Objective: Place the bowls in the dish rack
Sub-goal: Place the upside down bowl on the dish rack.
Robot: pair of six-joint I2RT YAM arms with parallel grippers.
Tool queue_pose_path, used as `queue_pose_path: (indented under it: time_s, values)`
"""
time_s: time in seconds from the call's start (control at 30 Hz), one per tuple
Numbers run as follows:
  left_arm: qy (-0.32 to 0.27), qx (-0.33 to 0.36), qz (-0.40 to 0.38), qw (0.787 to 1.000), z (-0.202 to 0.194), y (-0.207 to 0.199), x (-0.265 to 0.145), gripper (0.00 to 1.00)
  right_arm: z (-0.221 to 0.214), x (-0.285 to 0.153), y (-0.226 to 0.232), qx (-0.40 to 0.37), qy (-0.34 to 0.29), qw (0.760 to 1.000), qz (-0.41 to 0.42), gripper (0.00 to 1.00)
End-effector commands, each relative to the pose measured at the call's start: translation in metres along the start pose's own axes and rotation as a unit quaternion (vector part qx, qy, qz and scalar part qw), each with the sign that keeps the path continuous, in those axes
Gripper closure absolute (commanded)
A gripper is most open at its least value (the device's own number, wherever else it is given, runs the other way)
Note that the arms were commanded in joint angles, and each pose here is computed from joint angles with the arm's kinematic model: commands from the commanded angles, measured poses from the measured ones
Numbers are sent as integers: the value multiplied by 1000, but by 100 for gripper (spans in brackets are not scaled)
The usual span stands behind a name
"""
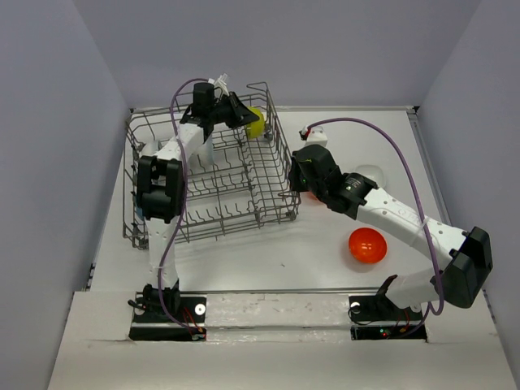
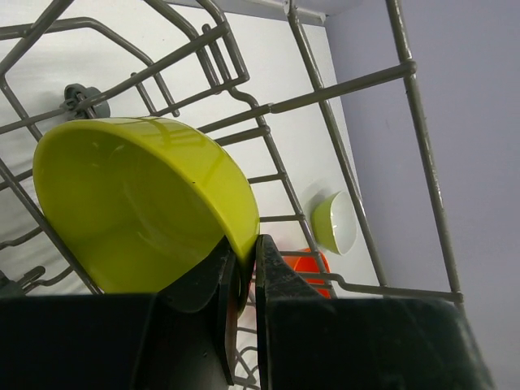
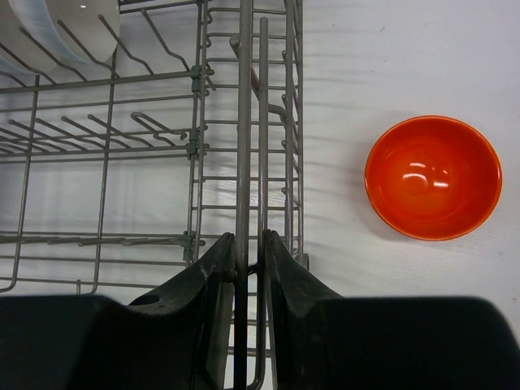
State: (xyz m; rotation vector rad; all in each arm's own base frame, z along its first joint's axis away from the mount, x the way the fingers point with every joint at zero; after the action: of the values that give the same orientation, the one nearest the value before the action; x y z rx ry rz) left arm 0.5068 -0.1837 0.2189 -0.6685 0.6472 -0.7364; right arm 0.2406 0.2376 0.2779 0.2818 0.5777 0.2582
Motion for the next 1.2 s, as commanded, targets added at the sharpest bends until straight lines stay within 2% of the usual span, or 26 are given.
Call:
queue_pose_path:
  time_s: [0.0, 0.43, 0.57, 0.73, 0.93, 1.17]
  values:
    - [-58, 57, -3, 997, 44, -27, -45, 83, -2, 0, 8, 24, 6, 999, 26, 98]
    - [-47, 53, 6, 997, 36, -15, -42, 83, -3, 2, 8, 26, 8, 999, 25, 98]
    - [-58, 67, -5, 996, 43, -25, -44, 100, -3, 3, 9, 25, 10, 999, 24, 98]
    - [-71, 83, -47, 993, 49, -43, -49, 100, -4, 5, 9, 24, 11, 999, 24, 98]
    - [-80, 62, -129, 987, 41, -63, -54, 100, -3, 5, 10, 24, 11, 999, 24, 98]
    - [-74, 45, -182, 980, 30, -86, -42, 100, -2, 5, 11, 25, 12, 999, 28, 98]
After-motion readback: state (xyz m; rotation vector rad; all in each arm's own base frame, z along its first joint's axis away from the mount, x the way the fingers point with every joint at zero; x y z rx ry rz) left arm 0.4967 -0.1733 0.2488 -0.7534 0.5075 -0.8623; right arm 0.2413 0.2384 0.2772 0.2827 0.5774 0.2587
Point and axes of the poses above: each gripper's point midway between its finger pads, its own x axis out along the fingers, its own y axis along the line the jaws close on, z = x × y, the point moved 9 cm from there along -x, back along the fingers, and after that the axes turned 7 degrees about x, right-handed, at the moved point
